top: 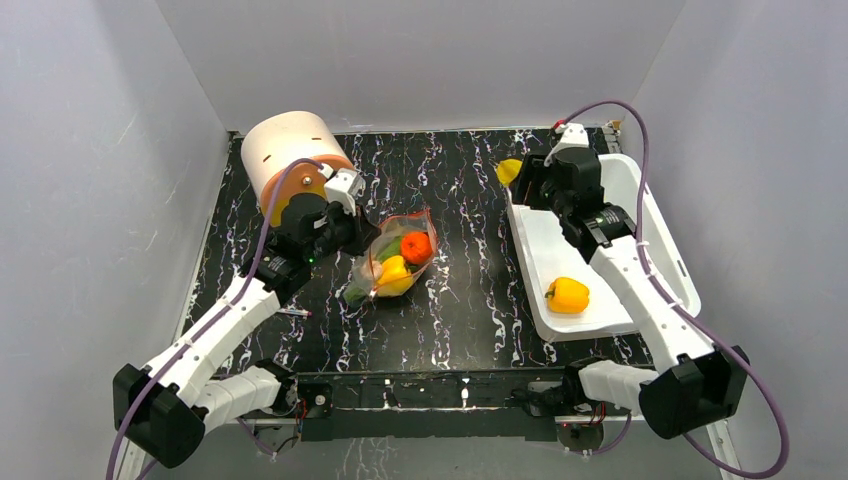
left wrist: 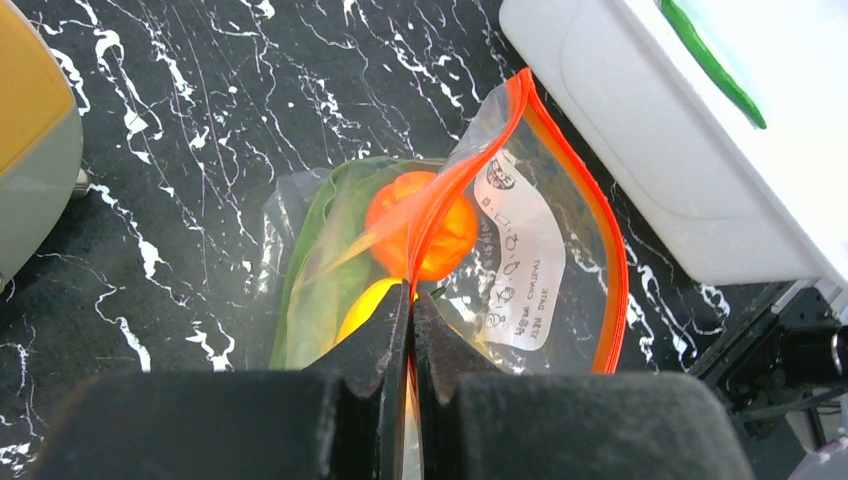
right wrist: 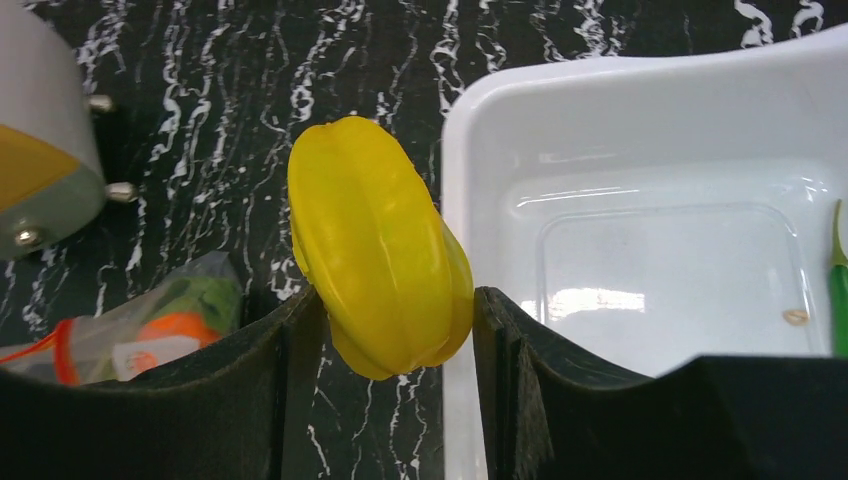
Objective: Place the food in the zip-top bag and seal the zipper
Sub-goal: Place the fake fruit in the zipper food storage bag.
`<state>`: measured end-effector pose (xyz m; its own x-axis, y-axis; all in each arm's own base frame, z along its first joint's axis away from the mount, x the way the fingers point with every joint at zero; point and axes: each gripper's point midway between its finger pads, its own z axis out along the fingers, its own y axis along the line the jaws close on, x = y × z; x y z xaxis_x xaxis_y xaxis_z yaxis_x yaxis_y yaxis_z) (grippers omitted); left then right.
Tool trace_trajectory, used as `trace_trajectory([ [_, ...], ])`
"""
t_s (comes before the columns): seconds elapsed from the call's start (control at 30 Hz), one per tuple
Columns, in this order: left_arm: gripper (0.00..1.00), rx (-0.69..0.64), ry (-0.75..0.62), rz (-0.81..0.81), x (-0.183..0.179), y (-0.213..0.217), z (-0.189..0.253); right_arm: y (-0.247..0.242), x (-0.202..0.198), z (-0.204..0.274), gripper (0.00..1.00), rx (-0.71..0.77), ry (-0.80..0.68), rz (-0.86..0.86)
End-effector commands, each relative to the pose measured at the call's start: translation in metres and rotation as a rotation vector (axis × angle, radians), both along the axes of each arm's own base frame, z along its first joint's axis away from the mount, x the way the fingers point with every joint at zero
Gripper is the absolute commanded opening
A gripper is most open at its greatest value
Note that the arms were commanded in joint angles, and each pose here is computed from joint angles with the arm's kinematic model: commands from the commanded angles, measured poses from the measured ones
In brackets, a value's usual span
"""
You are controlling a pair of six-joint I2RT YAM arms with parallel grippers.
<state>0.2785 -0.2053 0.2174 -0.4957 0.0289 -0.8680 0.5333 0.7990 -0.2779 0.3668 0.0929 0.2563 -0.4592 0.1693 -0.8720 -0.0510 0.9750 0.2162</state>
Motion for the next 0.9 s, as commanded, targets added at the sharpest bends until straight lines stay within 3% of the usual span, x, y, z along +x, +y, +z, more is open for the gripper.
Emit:
trace_trajectory([
  [0.0,0.0,-0.067,-0.037,0.032,0.009,-0.005,0.03,0.037,-0.013,0.052,0.45,0.049,-0.145,0.122],
  [0.3,0.0,-0.159,-0.003,-0.035,0.003,-0.023,0.038,0.12,-0.062,0.074,0.45,0.076,-0.225,0.452],
  [0.6,0.0,-0.175,0.003,-0.048,-0.003,-0.024,0.043,0.178,-0.11,0.052,0.46,-0.008,-0.195,0.68],
  [0.87,0.0,-0.188,0.002,-0.082,-0.01,-0.027,0.049,0.207,-0.126,0.02,0.46,-0.093,-0.11,0.76],
])
